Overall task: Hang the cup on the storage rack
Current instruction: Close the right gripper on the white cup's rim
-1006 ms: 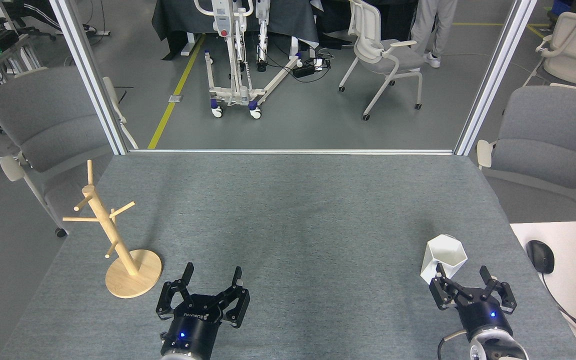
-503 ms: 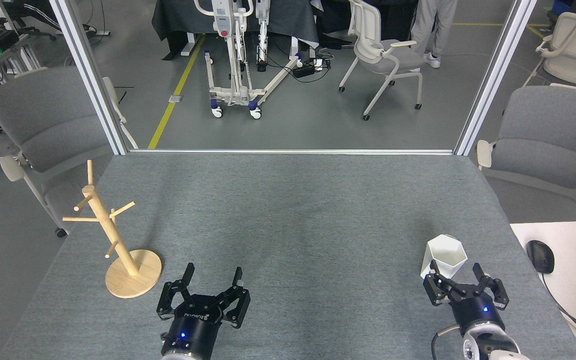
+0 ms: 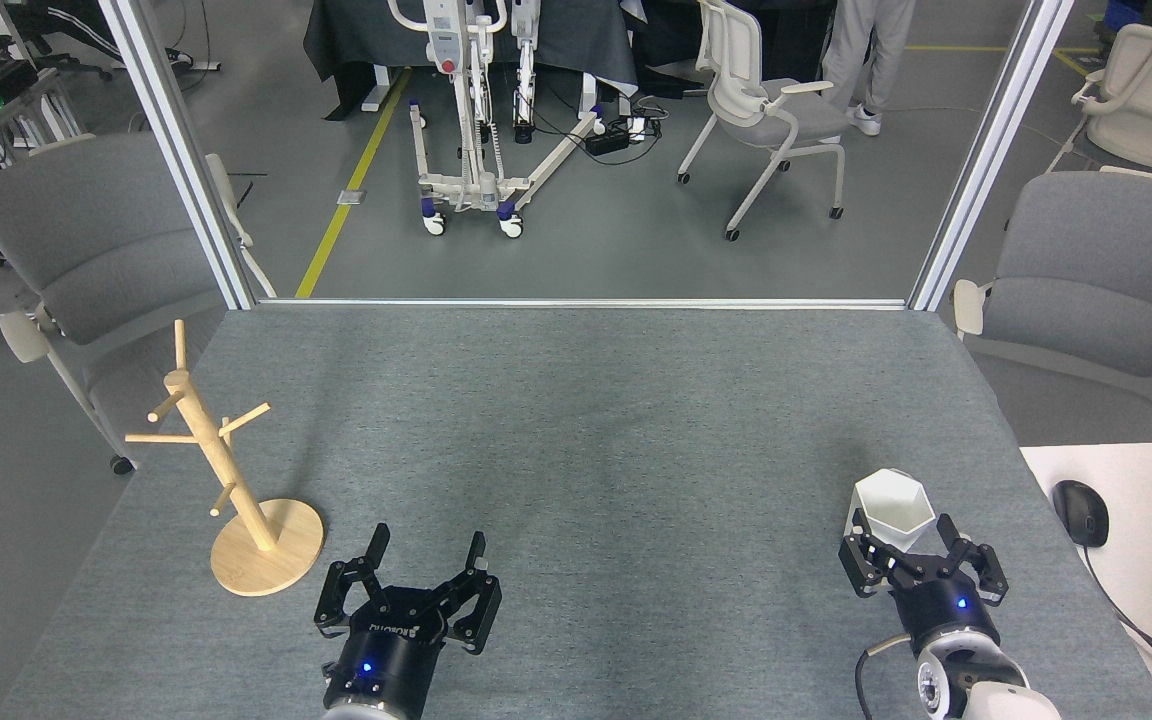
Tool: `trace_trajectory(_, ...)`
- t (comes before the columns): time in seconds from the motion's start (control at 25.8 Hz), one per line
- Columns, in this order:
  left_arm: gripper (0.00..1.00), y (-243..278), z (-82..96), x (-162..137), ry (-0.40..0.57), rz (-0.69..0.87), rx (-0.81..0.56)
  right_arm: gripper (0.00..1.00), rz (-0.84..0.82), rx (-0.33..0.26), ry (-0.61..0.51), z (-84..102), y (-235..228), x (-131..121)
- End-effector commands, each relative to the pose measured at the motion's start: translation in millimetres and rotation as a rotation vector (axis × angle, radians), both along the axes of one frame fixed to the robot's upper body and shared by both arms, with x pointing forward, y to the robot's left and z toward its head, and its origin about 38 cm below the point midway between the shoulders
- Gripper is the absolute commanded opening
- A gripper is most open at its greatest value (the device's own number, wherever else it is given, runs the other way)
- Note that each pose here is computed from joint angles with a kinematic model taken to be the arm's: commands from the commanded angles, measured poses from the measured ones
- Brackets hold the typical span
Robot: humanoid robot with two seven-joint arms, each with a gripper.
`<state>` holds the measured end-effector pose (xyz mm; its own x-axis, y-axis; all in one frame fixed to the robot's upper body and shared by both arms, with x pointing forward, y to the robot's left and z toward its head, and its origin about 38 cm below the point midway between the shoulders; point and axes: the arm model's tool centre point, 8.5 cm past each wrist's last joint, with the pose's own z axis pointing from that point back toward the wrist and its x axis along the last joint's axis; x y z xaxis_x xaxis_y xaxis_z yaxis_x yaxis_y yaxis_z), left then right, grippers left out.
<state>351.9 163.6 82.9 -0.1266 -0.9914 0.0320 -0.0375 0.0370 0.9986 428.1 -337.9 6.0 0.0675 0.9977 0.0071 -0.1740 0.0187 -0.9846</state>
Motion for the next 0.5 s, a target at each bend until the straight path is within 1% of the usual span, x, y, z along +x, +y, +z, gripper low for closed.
trace_trajectory(0.0,1.00,0.0,-1.6,0.7,0.004,0.001,0.001,1.00,-0.003,0.001,0.003,-0.4,-1.1,1.2)
trace_trajectory(0.08,1.00,0.0,-1.7,0.7,0.006,0.001,0.001,1.00,-0.006,0.007,0.014,-4.4,-0.5,0.7)
trace_trajectory(0.15,1.00,0.0,-4.0,0.7,0.013,0.001,0.003,1.00,-0.007,0.009,0.017,-4.6,-0.6,2.5)
trace_trajectory(0.23,1.00,-0.1,-4.9,0.6,0.015,0.001,0.002,1.00,-0.006,0.007,0.006,1.2,-1.2,8.8)
trace_trajectory(0.46,1.00,0.3,-6.1,0.6,0.018,0.001,0.004,1.00,-0.008,0.011,0.017,-2.0,-0.4,9.3)
